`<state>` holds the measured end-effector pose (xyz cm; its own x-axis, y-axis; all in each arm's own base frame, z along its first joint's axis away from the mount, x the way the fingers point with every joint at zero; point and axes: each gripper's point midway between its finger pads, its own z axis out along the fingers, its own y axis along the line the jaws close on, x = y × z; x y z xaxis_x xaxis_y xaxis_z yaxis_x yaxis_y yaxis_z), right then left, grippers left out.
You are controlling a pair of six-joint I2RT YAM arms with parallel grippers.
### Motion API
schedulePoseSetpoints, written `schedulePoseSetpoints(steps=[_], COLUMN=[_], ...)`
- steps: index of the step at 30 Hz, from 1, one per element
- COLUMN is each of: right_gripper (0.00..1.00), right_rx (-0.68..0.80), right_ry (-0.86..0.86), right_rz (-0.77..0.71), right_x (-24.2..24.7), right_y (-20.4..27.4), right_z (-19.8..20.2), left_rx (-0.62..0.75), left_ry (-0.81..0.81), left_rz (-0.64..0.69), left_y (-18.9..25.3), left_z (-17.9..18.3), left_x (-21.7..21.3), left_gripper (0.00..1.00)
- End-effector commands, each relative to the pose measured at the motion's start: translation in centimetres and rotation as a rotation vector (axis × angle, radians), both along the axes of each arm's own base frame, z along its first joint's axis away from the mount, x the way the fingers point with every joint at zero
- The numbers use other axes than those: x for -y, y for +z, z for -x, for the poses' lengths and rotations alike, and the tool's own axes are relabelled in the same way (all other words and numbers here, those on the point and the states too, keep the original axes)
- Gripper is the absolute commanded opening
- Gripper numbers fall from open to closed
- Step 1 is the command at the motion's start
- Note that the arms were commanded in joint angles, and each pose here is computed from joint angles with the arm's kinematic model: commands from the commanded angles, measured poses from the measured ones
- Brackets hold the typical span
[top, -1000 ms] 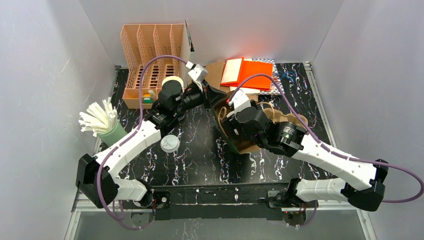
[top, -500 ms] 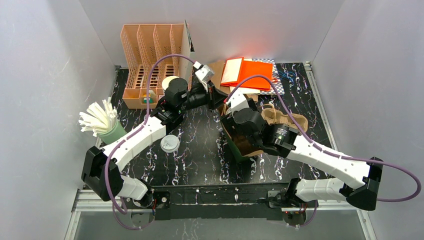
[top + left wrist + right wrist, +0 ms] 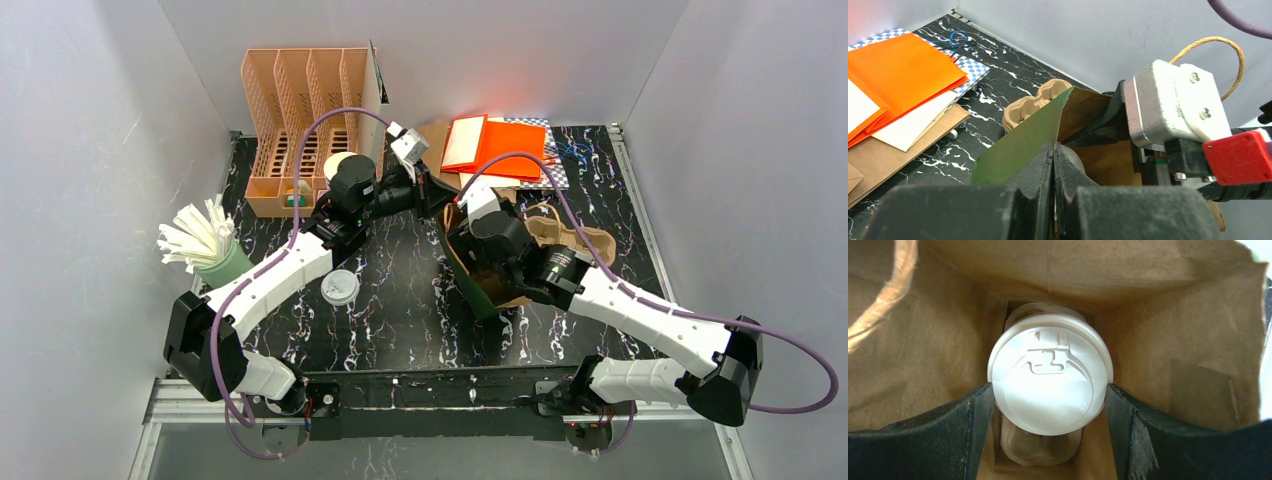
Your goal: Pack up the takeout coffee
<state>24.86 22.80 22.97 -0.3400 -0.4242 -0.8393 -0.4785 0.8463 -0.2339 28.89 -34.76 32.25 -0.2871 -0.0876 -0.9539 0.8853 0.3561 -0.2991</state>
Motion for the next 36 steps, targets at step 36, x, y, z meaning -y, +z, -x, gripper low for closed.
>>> schedulePoseSetpoints(steps=[36], right_gripper=[0.36], right_rx=[-0.094], right_ry=[0.029], right_rz=[-0.064], right_x=[0.1], right_y=[-4.7], right_z=[-1.8], left_rx=[-0.022], left_ry=[-0.025], left_rz=[0.022], left_y=[0.0], left_z=[-1.6], left_x=[1.9], left_gripper=[0.0])
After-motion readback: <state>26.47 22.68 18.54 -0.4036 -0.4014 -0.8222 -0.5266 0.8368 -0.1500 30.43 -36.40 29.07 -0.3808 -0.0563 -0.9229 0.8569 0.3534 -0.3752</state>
